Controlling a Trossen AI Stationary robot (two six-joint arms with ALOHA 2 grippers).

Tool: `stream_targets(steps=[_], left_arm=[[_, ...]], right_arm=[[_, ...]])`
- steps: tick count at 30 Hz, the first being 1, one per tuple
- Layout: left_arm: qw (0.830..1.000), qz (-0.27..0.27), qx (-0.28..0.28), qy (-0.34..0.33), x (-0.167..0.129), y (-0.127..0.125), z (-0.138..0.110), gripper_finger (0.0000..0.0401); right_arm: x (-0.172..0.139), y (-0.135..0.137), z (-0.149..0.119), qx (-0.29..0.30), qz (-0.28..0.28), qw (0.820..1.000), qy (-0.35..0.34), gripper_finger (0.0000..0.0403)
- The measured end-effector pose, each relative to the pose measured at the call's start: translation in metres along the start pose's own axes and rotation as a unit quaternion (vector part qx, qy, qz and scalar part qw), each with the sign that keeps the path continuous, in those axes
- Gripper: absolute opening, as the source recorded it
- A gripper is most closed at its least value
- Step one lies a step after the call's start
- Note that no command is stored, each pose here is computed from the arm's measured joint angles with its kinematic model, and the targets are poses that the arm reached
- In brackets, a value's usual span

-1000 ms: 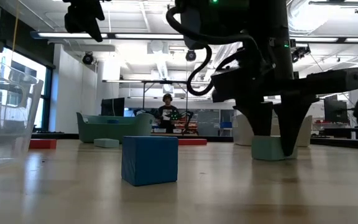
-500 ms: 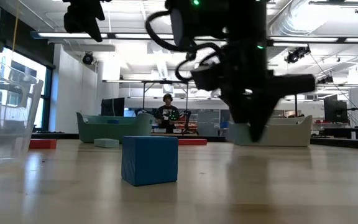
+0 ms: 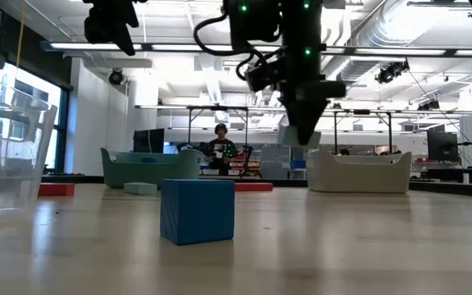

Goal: Sort & place blocks by color
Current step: Put the light blue block into the grey bin

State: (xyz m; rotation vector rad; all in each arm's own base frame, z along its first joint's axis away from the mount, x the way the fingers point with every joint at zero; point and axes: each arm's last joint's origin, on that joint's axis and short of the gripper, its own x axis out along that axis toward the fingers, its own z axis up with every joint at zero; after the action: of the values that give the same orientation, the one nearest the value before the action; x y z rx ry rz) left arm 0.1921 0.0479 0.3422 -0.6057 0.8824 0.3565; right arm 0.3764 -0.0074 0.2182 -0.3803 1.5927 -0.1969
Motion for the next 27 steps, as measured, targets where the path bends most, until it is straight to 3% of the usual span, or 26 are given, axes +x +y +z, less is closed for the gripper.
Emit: stream_targets(steps=[10,16,22,27], left_arm=[[1.0,0.0,0.0,0.0,0.0,0.0,0.0,0.0159],[1.0,0.0,0.0,0.0,0.0,0.0,0.0,0.0159],[1.0,0.0,0.0,0.0,0.0,0.0,0.0,0.0159],[1.0,0.0,0.0,0.0,0.0,0.0,0.0,0.0159]], right_arm=[[0.003,-0.103,-0.05,0.15,0.007,0.988,0.029,0.0108],[0.019,-0.152,-0.084,0.229,0.081,0.969,0.039,0.0108],[0.039,-0.181,-0.116,0.282,0.14,0.947,0.06,0.0108],[0.06,-0.19,-0.139,0.312,0.172,0.93,0.086,0.0108]])
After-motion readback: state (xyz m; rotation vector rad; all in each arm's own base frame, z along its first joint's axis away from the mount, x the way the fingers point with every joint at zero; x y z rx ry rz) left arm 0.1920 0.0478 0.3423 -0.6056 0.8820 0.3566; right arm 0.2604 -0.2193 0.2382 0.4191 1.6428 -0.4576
